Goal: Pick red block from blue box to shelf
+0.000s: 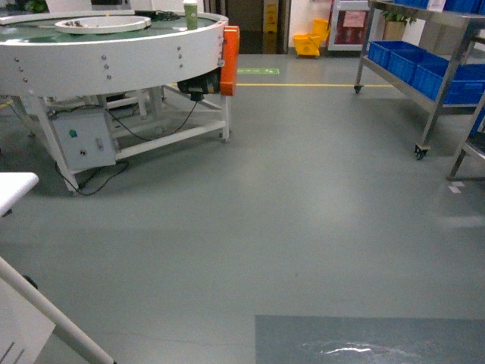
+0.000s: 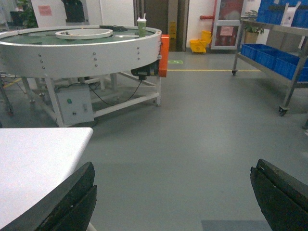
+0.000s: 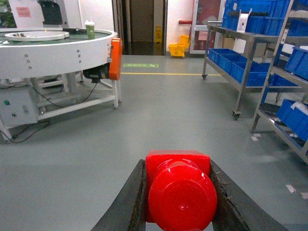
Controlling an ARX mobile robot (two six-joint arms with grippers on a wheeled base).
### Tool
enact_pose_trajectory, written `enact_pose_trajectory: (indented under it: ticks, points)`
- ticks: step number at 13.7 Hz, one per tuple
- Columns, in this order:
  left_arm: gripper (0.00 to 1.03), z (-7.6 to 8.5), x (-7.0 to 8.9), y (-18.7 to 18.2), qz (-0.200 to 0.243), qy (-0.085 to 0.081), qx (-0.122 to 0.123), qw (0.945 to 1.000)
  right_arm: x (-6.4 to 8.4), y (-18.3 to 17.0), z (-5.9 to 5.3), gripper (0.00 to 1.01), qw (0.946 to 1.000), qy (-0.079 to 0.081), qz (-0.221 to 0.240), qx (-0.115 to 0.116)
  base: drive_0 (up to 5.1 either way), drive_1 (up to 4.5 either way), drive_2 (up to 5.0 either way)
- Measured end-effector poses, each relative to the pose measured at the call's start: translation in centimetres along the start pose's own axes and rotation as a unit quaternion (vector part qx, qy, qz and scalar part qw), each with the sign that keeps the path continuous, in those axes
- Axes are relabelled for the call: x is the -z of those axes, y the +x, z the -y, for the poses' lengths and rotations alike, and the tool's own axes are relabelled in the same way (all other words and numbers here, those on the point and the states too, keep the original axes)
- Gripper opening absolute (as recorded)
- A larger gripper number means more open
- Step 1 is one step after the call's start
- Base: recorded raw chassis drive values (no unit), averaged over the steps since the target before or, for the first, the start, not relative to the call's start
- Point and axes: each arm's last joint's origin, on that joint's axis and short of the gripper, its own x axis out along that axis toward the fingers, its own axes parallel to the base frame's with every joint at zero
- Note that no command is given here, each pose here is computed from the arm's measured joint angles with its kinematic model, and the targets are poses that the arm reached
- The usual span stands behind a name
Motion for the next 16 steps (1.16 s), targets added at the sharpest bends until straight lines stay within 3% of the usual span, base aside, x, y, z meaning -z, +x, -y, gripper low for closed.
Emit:
enact_pose_trajectory:
  ticks: [16]
  points:
    - [0.98,0.0,-0.02,0.0,0.001,0.0,0.0,1.0,0.01,0.0,0.0,0.28,1.0,0.0,-0.001,0.0,-1.5,-1.52,-1.5]
